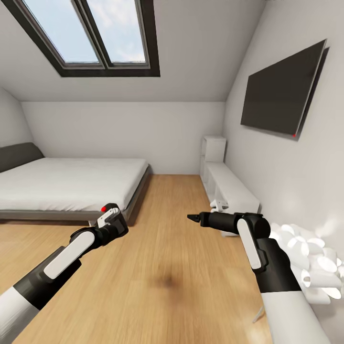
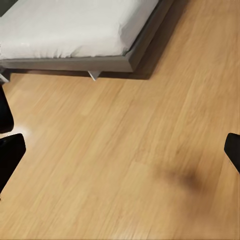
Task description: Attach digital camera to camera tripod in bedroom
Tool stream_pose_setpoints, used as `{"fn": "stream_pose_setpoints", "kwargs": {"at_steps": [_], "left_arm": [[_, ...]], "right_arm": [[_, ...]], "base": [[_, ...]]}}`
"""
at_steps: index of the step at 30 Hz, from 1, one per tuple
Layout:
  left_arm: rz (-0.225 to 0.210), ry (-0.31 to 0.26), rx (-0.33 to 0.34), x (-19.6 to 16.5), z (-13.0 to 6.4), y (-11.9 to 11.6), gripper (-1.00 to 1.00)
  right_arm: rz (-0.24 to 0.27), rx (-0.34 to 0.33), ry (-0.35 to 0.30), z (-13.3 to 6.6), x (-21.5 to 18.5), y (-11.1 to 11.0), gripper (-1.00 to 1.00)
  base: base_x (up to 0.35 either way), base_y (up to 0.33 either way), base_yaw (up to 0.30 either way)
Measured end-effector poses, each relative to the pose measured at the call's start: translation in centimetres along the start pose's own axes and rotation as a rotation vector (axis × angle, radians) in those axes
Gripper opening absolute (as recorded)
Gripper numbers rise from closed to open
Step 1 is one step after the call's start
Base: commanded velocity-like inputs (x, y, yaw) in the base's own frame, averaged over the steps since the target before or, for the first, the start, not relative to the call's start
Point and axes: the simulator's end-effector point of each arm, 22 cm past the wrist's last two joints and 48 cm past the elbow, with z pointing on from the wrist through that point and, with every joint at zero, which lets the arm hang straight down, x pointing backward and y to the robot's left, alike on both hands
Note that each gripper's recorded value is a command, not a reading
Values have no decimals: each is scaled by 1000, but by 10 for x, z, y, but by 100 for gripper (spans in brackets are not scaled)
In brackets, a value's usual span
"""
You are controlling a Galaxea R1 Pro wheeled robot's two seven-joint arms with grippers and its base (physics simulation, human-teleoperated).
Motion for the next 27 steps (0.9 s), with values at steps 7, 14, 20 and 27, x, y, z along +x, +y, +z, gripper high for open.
{"fn": "stream_pose_setpoints", "kwargs": {"at_steps": [7,14,20,27], "left_arm": [[0,0,1,-10,-6,-9,-100],[0,0,1,-20,-12,-18,-100],[0,-1,2,-30,-17,-26,-100],[1,-2,0,-40,-24,-33,-100]], "right_arm": [[-4,4,-9,-7,-17,5,100],[-3,4,-11,-11,-31,9,100],[-6,5,-10,-15,-42,13,100],[-5,6,-8,-20,-54,17,100]], "base": [[0,0,0],[0,0,26],[0,0,195],[0,0,268]]}}
